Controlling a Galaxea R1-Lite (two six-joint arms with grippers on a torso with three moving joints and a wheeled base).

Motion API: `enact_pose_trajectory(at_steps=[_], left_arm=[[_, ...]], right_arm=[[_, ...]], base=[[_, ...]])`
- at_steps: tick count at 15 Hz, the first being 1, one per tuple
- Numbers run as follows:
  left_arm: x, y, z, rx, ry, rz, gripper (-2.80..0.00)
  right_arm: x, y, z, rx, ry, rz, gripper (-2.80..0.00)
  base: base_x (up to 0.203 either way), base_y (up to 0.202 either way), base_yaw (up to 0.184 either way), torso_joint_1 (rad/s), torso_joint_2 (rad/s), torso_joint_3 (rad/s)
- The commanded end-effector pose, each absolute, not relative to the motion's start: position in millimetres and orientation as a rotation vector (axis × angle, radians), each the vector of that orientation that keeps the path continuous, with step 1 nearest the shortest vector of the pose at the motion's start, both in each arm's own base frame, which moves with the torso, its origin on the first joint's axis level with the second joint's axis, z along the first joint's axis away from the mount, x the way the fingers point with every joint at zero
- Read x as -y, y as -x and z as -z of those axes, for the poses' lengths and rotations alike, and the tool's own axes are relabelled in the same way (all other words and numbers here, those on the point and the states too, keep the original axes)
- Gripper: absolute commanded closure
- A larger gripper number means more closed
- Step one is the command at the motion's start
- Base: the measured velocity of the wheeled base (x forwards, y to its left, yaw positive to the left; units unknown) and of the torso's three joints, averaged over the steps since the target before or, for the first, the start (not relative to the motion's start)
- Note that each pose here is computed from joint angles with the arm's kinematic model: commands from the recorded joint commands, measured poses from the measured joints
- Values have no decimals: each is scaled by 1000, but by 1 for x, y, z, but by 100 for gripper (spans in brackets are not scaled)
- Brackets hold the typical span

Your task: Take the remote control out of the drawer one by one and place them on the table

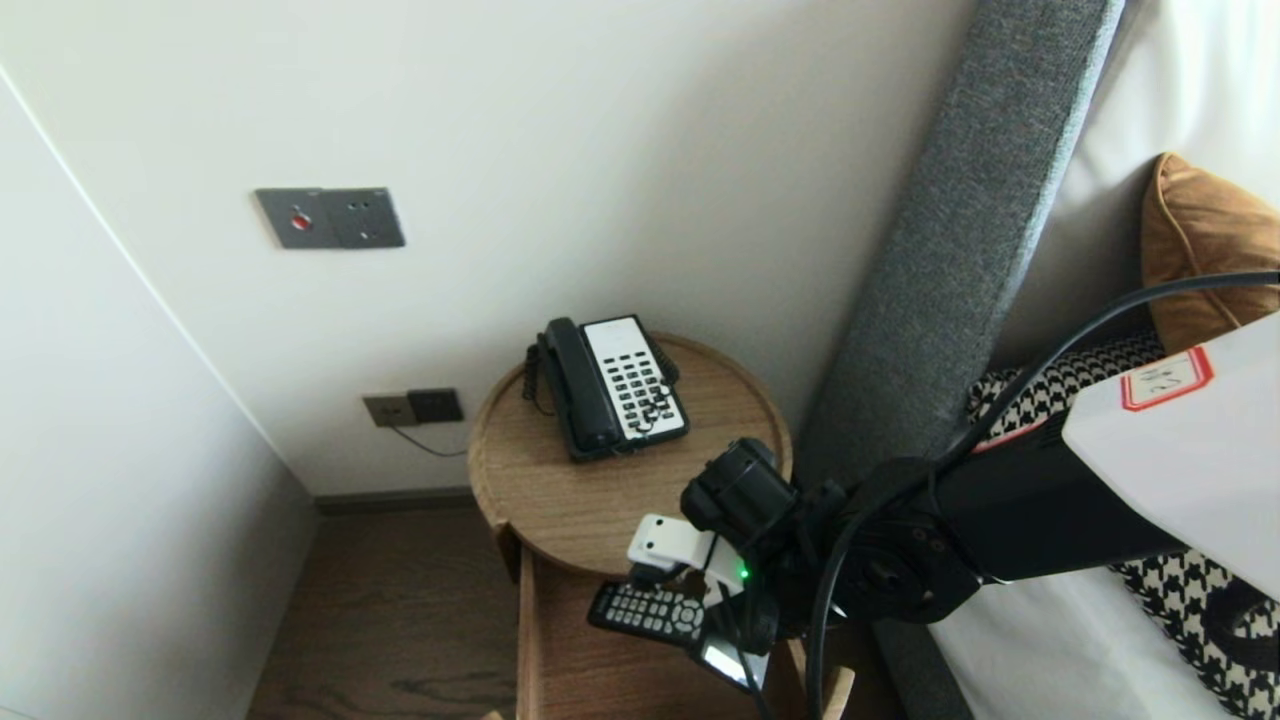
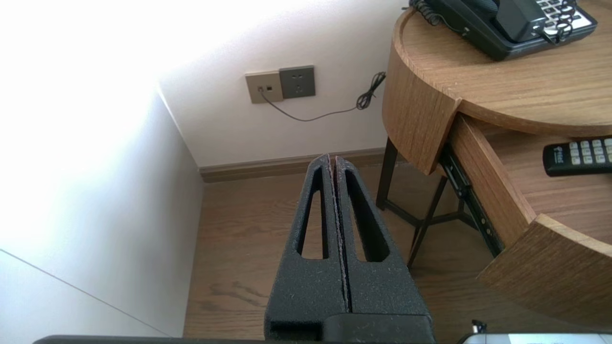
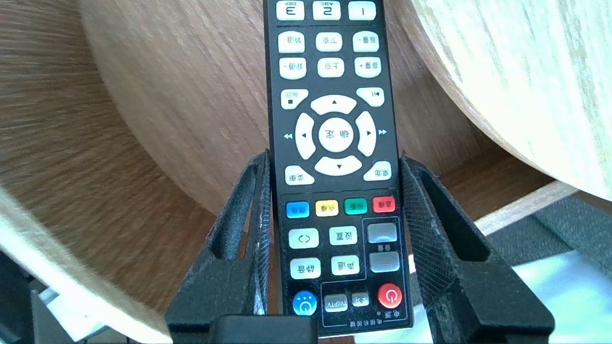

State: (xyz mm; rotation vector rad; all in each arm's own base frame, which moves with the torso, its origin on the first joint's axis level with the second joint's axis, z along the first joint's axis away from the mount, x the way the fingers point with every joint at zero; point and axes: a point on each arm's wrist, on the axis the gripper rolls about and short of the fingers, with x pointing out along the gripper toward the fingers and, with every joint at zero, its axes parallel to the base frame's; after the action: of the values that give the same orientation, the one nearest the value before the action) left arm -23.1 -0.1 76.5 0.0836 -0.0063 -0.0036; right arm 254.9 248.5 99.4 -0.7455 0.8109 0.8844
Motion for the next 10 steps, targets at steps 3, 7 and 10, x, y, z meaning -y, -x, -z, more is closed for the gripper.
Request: enact_pose_trajectory(at_steps=[3, 7, 10], left_arm=[[0, 23, -76, 6, -84, 4, 0], [0, 23, -76, 6, -86, 3, 0], [0, 23, -76, 6, -87, 4, 0]], right_arm=[[-254, -247, -105, -787, 750, -906, 0], [-260, -237, -116, -746, 755, -933, 0], [-265, -231, -116, -742, 765, -953, 0]], base=[[0, 0, 0, 0, 0, 0], [0, 0, 0, 0, 0, 0], [0, 0, 0, 0, 0, 0]])
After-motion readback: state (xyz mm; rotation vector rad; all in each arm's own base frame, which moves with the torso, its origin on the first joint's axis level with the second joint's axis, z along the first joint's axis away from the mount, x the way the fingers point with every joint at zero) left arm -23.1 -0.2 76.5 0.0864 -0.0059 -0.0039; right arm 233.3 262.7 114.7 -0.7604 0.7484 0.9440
